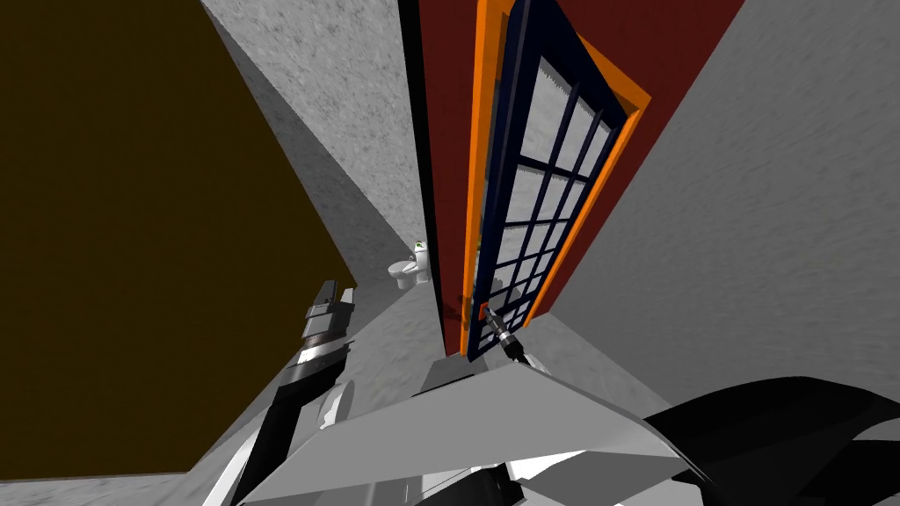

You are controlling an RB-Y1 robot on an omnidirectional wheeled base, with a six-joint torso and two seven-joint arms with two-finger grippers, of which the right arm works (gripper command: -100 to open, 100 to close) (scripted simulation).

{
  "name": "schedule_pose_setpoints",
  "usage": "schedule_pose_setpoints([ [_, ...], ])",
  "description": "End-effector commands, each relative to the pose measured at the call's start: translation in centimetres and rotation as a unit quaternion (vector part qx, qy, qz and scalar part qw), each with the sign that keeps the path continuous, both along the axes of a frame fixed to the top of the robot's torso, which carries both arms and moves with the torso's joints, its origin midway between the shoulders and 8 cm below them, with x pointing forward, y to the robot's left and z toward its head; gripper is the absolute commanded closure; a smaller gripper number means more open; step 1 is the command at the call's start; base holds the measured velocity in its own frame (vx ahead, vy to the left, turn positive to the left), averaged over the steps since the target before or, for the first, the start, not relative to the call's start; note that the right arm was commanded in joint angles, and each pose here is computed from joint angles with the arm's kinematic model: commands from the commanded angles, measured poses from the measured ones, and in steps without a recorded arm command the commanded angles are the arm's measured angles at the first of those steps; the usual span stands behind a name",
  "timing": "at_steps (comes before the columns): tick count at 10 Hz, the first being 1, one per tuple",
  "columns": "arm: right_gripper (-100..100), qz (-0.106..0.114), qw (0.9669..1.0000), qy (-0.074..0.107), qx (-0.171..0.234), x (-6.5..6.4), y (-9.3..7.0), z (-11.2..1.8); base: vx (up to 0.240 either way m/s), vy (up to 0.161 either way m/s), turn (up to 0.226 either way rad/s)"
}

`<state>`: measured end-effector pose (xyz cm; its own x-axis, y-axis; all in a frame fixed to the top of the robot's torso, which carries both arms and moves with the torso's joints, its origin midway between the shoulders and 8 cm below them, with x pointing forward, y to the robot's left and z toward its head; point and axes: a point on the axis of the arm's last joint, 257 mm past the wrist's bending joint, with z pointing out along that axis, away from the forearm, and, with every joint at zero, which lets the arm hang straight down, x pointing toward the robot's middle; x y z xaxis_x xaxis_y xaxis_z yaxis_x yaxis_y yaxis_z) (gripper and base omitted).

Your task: Pull the door open

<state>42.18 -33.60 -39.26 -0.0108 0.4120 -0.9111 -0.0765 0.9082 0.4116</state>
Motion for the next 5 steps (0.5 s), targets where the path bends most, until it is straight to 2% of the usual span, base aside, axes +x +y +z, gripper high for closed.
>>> schedule_pose_setpoints([
  [1, 100, 0.012, 0.9994, 0.012, 0.031, -0.32, 1.63, -0.94, -0.035, 0.004, -0.010],
  [4, 100, 0.012, 0.9993, 0.012, 0.033, -0.32, 1.63, -0.94, -0.012, 0.000, -0.002],
  [5, 100, 0.015, 0.9984, 0.014, 0.053, -0.23, 1.89, -0.92, -0.015, 0.001, -0.030],
])
